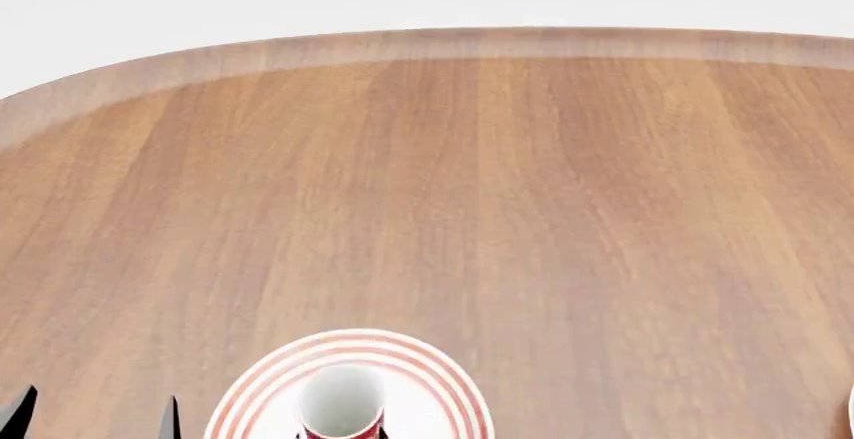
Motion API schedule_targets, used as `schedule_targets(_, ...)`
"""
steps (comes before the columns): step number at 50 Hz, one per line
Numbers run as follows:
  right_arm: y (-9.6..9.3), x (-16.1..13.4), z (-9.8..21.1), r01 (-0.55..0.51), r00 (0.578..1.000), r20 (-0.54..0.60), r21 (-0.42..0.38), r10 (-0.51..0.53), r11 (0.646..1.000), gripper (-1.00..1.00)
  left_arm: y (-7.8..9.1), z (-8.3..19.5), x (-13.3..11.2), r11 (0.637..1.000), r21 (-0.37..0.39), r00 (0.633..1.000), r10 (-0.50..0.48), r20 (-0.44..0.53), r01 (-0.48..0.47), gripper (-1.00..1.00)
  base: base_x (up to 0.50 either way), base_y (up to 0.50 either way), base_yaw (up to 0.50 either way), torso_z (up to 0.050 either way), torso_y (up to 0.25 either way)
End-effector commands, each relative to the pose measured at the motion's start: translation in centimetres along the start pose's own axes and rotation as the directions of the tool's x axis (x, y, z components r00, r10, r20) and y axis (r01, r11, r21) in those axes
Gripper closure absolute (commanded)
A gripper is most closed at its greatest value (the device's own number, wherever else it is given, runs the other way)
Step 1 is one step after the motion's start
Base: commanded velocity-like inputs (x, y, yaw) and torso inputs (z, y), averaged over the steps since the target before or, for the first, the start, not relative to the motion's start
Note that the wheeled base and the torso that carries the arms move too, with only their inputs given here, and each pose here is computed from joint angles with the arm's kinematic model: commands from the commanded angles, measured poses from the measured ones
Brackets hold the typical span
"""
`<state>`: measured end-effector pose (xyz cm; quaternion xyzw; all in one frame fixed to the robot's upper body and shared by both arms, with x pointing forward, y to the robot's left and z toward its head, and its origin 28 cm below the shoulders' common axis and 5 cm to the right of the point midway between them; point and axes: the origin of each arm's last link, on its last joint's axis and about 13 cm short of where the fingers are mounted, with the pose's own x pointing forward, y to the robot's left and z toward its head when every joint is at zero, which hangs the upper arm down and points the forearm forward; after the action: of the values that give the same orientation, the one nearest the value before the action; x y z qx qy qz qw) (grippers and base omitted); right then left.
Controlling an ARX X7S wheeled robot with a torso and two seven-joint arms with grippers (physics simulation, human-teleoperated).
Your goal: Put the red mug on the left plate.
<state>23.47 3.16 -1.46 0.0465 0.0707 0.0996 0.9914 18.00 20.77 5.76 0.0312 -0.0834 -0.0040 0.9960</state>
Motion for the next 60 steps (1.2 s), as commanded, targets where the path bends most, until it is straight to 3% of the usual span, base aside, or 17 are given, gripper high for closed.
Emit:
schedule_targets(1, 0.0, 0.0, 0.1, -0.005, 1.0, -0.005, 0.002, 0.005, 1.0, -1.0, 0.0, 0.0, 0.0, 1.0, 0.0, 1.0, 0.0, 0.001, 0.0, -1.0, 0.0, 0.0, 0.0, 0.0, 0.0)
schedule_targets(16, 0.1, -0.2, 0.2, -0.007, 1.0, -0.003, 0.0, 0.007, 1.0, -1.0, 0.0, 0.1, -0.1, 1.0, 0.0, 1.0, -0.001, 0.002, 0.001, -1.0, 0.0, 0.0, 0.0, 0.0, 0.0)
schedule_targets(44, -0.5, -5.6, 2.7, -0.068, 0.986, 0.152, 0.029, 0.063, 0.997, -1.0, -0.2, 3.1, -1.9, 1.0, 0.013, 0.995, -0.023, 0.092, 0.022, -1.0, 0.0, 0.0, 0.0, 0.0, 0.0)
schedule_targets(60, -0.5, -8.2, 3.6, -0.089, 0.969, 0.232, 0.028, 0.08, 0.996, -1.0, -0.3, 3.3, -2.1, 0.999, 0.021, 0.994, -0.027, 0.105, 0.025, -1.0, 0.0, 0.0, 0.0, 0.0, 0.0)
